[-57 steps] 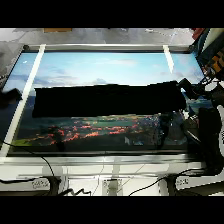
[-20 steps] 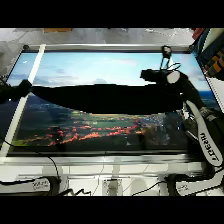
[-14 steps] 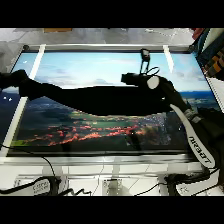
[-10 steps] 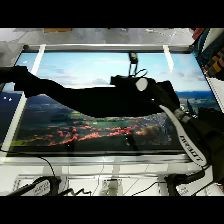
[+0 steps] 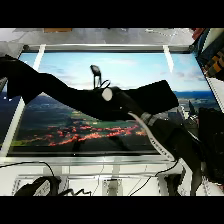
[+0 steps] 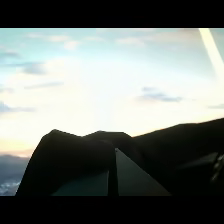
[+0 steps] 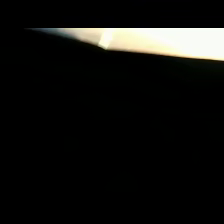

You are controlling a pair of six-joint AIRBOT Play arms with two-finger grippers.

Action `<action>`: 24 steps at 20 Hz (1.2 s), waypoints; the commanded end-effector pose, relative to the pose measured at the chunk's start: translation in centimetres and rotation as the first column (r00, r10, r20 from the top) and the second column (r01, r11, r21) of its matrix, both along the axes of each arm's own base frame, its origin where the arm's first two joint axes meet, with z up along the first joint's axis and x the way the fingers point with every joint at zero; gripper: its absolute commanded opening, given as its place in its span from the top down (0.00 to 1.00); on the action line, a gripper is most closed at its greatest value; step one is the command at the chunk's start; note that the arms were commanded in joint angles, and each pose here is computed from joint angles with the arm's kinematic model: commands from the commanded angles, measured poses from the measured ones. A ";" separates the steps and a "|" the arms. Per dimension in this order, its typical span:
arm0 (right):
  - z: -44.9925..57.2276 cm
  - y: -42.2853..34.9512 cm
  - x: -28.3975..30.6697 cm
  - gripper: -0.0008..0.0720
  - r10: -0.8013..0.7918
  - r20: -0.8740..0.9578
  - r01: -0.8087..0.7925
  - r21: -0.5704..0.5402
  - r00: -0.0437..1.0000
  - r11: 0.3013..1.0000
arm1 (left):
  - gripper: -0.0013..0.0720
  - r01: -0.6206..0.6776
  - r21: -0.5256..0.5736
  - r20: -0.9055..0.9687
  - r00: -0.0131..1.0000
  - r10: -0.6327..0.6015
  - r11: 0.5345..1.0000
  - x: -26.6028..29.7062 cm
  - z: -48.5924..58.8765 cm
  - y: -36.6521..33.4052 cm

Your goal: Fold the clothes and pants, and hang the long-sleeved shirts on hangers.

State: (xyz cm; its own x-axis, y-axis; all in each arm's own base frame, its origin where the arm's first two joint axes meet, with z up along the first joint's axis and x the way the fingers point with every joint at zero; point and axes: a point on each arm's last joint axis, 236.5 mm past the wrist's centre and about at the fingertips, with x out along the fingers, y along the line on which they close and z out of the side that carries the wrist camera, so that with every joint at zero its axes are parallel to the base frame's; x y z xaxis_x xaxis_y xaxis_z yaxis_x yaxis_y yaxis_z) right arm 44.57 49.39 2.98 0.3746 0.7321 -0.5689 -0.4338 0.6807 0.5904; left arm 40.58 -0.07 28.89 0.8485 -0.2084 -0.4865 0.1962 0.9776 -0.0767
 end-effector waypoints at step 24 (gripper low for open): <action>1.3 -37.6 10.7 0.95 -0.379 -0.105 0.317 -0.374 0.919 0.872 | 0.03 0.392 -0.381 -0.391 0.752 -0.530 0.837 3.8 -21.7 -29.1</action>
